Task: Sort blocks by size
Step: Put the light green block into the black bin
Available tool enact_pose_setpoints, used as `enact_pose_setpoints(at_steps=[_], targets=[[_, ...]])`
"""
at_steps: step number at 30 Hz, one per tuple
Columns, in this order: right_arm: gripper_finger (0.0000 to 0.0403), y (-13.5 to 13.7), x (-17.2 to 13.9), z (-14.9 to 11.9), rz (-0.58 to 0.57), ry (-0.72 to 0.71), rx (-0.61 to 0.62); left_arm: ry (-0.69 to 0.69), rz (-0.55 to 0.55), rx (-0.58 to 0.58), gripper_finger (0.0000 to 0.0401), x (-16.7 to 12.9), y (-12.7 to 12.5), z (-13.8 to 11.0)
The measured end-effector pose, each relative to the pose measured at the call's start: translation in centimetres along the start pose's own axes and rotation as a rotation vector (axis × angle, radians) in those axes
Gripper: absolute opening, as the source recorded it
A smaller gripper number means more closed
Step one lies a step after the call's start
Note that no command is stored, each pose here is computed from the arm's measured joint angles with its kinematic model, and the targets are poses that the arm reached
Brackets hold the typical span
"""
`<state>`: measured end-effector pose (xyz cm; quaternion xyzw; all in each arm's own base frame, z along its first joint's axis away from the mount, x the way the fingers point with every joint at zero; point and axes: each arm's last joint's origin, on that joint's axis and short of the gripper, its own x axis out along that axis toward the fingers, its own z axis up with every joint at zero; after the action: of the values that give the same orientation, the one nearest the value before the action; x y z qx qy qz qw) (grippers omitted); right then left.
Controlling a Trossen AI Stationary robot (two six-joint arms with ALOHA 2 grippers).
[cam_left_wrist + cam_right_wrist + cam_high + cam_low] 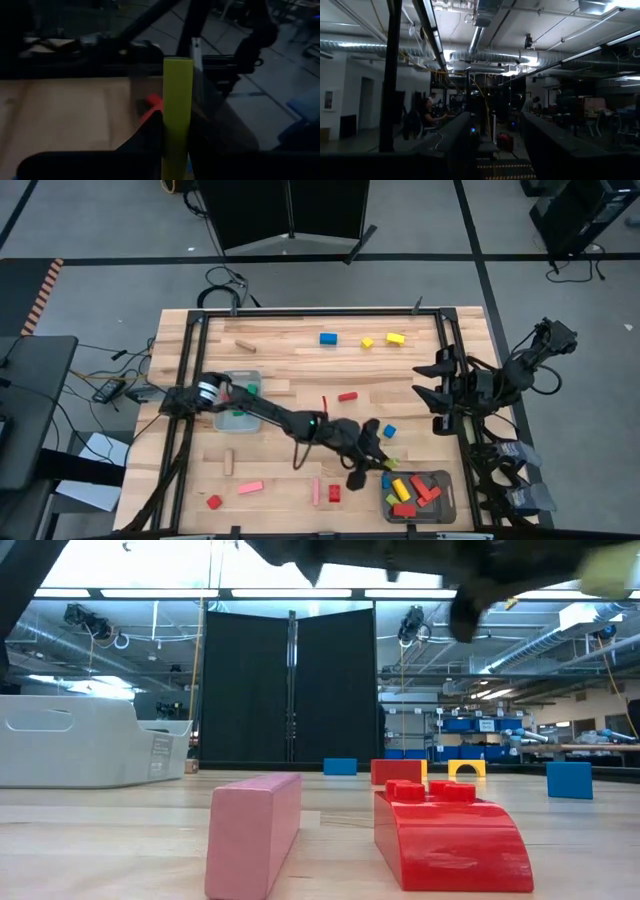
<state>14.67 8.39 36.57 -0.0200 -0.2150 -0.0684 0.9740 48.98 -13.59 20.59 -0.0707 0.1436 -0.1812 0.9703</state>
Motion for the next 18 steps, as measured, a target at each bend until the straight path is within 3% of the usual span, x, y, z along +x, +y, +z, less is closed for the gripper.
enact_pose_setpoints(at_steps=[8, 16, 18], targets=[[0.0184, 0.0, 0.0, 0.1, -0.001, -0.005, 0.006, -0.024, -0.149, 0.016, 0.0065, 4.7, -2.0, -0.1], [0.0184, 0.0, 0.0, 0.1, -0.001, -0.004, 0.014, 0.086, -0.163, -0.008, 0.0067, 7.3, -2.0, -1.7], [0.0184, 0.0, 0.0, 0.1, -0.001, -0.004, 0.016, 0.097, -0.16, -0.018, 0.0095, 7.4, -1.9, -1.9]])
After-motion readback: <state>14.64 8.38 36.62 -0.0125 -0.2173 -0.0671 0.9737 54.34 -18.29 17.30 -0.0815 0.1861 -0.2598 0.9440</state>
